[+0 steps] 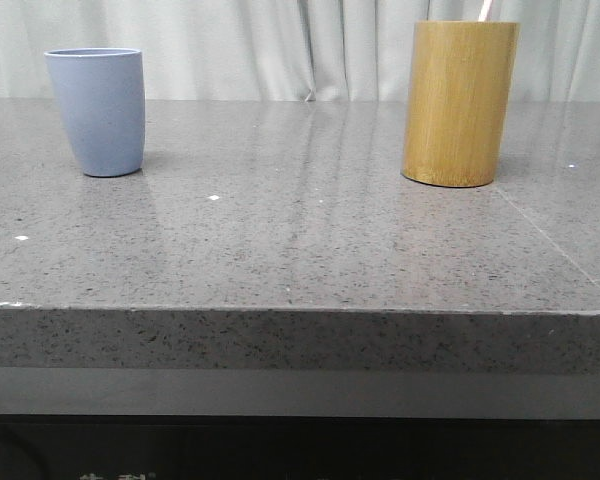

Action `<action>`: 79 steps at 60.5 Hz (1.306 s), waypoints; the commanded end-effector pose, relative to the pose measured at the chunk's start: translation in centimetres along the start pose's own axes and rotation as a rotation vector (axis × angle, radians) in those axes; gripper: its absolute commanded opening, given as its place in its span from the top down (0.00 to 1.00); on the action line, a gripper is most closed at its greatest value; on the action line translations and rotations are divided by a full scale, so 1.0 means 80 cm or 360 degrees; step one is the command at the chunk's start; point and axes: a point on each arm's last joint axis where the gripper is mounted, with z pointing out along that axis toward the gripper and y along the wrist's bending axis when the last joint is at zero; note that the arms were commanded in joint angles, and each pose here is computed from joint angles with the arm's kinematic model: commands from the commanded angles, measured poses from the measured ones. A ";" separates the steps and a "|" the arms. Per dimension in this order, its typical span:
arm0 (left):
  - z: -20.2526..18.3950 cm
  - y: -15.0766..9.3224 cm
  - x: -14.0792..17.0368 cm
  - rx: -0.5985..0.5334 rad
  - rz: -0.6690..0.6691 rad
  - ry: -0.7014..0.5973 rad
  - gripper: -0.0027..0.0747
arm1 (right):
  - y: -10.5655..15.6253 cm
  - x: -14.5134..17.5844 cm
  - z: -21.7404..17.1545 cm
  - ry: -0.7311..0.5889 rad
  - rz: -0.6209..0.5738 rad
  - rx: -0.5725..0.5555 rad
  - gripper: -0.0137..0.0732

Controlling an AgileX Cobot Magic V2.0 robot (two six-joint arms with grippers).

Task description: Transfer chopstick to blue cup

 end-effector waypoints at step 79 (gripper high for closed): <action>0.175 -0.081 -0.147 0.0356 0.0149 0.0469 0.45 | 0.001 -0.020 -0.005 -0.0158 -0.0046 -0.0003 0.20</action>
